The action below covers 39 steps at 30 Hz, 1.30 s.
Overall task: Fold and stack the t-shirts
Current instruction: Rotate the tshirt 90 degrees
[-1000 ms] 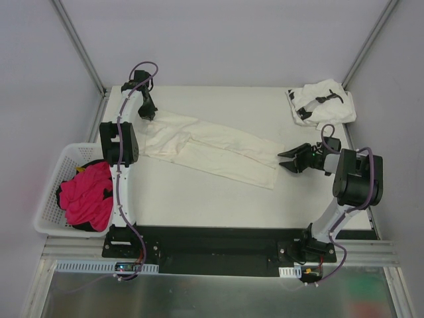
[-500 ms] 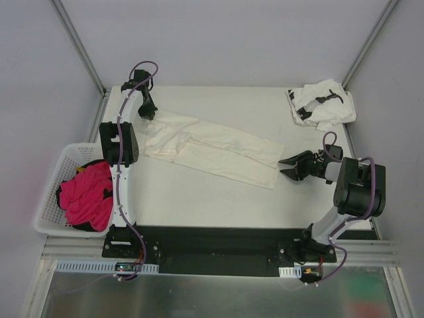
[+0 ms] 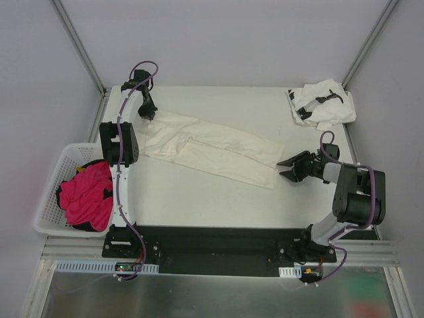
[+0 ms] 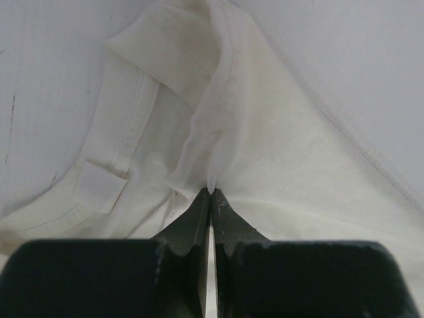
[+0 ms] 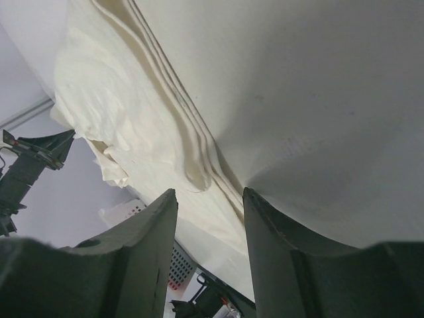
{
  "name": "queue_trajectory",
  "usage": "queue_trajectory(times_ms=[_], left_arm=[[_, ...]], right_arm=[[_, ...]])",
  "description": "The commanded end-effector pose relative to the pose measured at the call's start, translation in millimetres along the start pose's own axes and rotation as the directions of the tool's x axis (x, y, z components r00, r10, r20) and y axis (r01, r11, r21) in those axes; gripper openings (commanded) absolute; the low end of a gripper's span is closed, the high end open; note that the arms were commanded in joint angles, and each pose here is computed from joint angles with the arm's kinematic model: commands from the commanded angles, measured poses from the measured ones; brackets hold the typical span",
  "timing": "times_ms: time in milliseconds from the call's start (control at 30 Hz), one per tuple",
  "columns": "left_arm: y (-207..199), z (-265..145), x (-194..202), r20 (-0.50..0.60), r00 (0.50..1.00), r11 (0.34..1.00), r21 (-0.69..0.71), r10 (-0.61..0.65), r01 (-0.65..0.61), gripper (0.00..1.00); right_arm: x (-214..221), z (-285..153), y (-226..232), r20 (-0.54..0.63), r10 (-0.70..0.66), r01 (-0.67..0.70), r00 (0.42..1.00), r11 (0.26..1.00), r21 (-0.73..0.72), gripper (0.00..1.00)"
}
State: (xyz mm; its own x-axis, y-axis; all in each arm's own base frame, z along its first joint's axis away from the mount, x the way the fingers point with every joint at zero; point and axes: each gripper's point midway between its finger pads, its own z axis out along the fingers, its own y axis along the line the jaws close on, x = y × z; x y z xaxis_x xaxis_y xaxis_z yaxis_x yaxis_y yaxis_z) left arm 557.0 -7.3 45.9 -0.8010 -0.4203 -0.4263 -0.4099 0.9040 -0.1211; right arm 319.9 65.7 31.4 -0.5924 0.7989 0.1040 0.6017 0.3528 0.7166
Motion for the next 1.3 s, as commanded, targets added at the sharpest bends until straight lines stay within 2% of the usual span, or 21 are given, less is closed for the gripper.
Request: queue_trajectory(times_ms=[0,300,400,433,533,567,633,667,833,967,1233,1267], left_arm=[[-2.3,-16.1,-11.3,0.028,0.999,0.999,0.013,0.031,-0.031,0.00],[2.8,-22.5,-17.0,0.052,0.997,0.998,-0.011,0.059,-0.058,0.00],[2.3,-23.5,-18.5,0.056,0.997,0.998,-0.010,0.061,-0.061,0.12],[2.1,-23.5,-18.7,0.057,0.996,0.998,-0.008,0.066,-0.065,0.20],[3.0,-23.7,-20.3,0.064,0.996,0.998,-0.014,0.068,-0.068,0.32],[3.3,-23.3,-20.5,0.065,0.995,0.997,-0.015,0.071,-0.071,0.33],[3.3,-24.6,-21.8,0.070,0.995,0.998,-0.017,0.069,-0.068,0.34],[3.5,-24.6,-22.3,0.072,0.995,0.997,-0.017,0.071,-0.070,0.35],[2.3,-28.5,-25.0,0.081,0.994,0.997,-0.012,0.071,-0.070,0.43],[1.0,-35.0,-29.4,0.097,0.993,0.997,-0.007,0.072,-0.072,0.49],[-0.8,-54.1,-42.1,0.145,0.987,0.997,-0.001,0.077,-0.077,0.50],[-1.1,-56.0,-43.2,0.149,0.986,0.997,0.001,0.076,-0.077,0.50]], right_arm=[[2.9,7.8,8.2,0.005,-0.016,0.016,1.000,1.000,0.021,0.47],[9.6,26.2,17.2,-0.008,-0.022,0.022,1.000,1.000,0.018,0.47],[9.3,27.6,16.2,0.002,-0.018,0.018,1.000,1.000,0.026,0.46],[9.2,28.3,15.9,0.004,-0.017,0.017,1.000,1.000,0.026,0.45],[9.0,27.9,12.7,0.018,-0.008,0.008,1.000,0.999,0.036,0.33],[9.0,27.3,12.6,0.022,-0.003,0.002,1.000,0.999,0.037,0.22],[9.4,27.0,9.8,0.027,0.000,-0.001,1.000,0.999,0.043,0.11],[10.4,27.2,8.4,0.026,0.004,-0.005,1.000,0.999,0.047,0.01],[16.1,25.9,6.6,0.021,-0.001,0.000,1.000,0.999,0.049,0.01],[38.4,27.7,1.5,-0.023,-0.025,0.027,0.999,0.997,0.066,0.01],[95.2,20.5,-20.5,-0.126,-0.078,0.096,0.989,0.985,0.140,0.01],[102.3,15.5,-19.0,-0.137,-0.117,0.135,0.984,0.982,0.130,0.01]])
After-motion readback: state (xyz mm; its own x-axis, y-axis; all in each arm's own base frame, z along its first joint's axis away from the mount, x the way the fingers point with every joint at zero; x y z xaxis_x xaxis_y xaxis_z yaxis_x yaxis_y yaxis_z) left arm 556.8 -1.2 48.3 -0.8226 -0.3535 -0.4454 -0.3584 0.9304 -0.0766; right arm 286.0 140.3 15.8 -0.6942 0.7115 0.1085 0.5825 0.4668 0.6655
